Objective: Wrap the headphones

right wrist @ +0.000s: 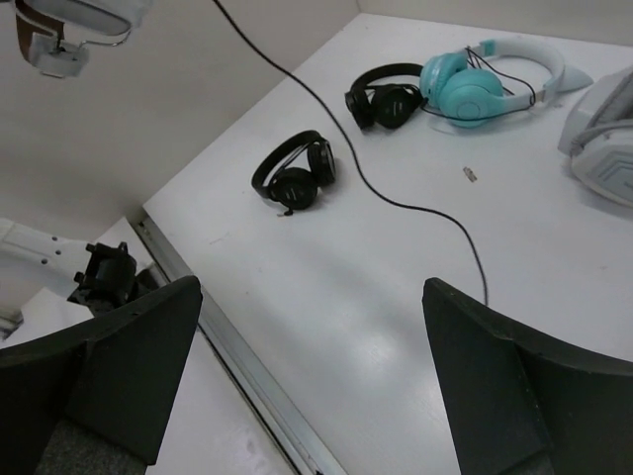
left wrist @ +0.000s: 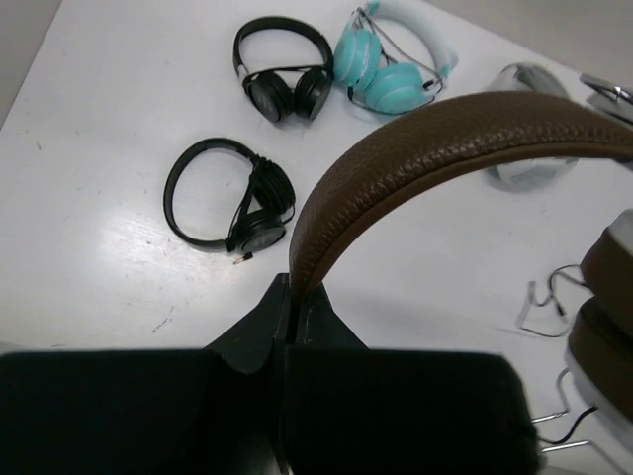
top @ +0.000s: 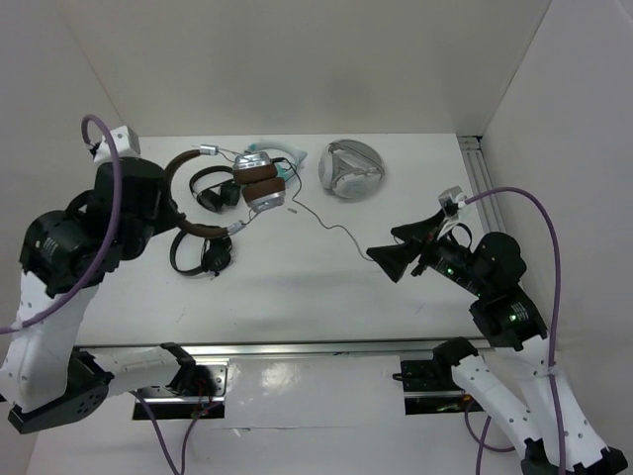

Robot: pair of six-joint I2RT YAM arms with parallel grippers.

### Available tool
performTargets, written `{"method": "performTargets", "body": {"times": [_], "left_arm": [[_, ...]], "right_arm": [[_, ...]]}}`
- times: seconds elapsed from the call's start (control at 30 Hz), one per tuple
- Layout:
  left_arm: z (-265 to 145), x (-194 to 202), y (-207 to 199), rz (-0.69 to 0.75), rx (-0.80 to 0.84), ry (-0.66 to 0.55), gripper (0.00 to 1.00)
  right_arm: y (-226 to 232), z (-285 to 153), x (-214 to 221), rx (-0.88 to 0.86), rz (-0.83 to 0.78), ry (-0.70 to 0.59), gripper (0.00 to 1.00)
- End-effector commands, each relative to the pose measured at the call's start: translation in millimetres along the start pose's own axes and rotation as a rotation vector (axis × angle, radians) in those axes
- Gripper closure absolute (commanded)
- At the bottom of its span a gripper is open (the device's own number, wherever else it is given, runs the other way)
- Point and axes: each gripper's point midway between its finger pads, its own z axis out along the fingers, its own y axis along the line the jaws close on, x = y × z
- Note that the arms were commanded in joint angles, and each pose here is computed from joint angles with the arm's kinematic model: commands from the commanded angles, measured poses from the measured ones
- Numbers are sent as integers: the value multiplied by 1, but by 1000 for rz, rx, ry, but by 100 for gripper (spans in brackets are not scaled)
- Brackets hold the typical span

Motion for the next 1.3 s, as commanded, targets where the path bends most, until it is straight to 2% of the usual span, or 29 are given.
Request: {"method": "performTargets", "body": {"times": [0.0, 0.13, 0.23, 0.33, 0.5, 0.63, 0.8, 0.9, 0.97, 1.03, 1.07, 1.17, 1.27], "left_arm": [[-14, -19, -2, 83, 70, -10, 100], [-22, -32, -10, 75, 127, -18, 100], [-23, -35, -12, 69, 142, -18, 100], [-26, -36, -13, 69, 160, -15, 100], [-27, -36, -20, 73, 204, -2, 100], [-30, -35, -25, 67, 238, 12, 100], [-31, -32, -25, 63, 249, 20, 100], [-33, -28, -27, 65, 270, 33, 100], [-33, -27, -26, 65, 270, 33, 100], [-29, -22, -28, 71, 272, 50, 100], [-28, -22, -28, 71, 272, 50, 100], [-27, -20, -28, 75, 267, 57, 100], [-26, -16, -28, 76, 274, 63, 100]], "right_arm": [[20, 11, -28, -136, -55, -109, 0], [16, 30, -9, -198, -28, -43, 0], [2, 46, 10, -171, 14, 17, 0], [10, 57, 27, -227, 2, 73, 0], [13, 77, 41, -186, -43, 80, 0], [29, 97, 67, -220, -74, 130, 6], [37, 122, 93, -203, -129, 142, 17], [30, 135, 96, -168, -136, 97, 25], [28, 136, 100, -176, -138, 74, 33], [31, 144, 98, -194, -132, 52, 47], [29, 144, 99, -185, -133, 45, 61], [27, 146, 99, -184, -135, 18, 63], [25, 144, 99, -167, -127, -19, 70]]}}
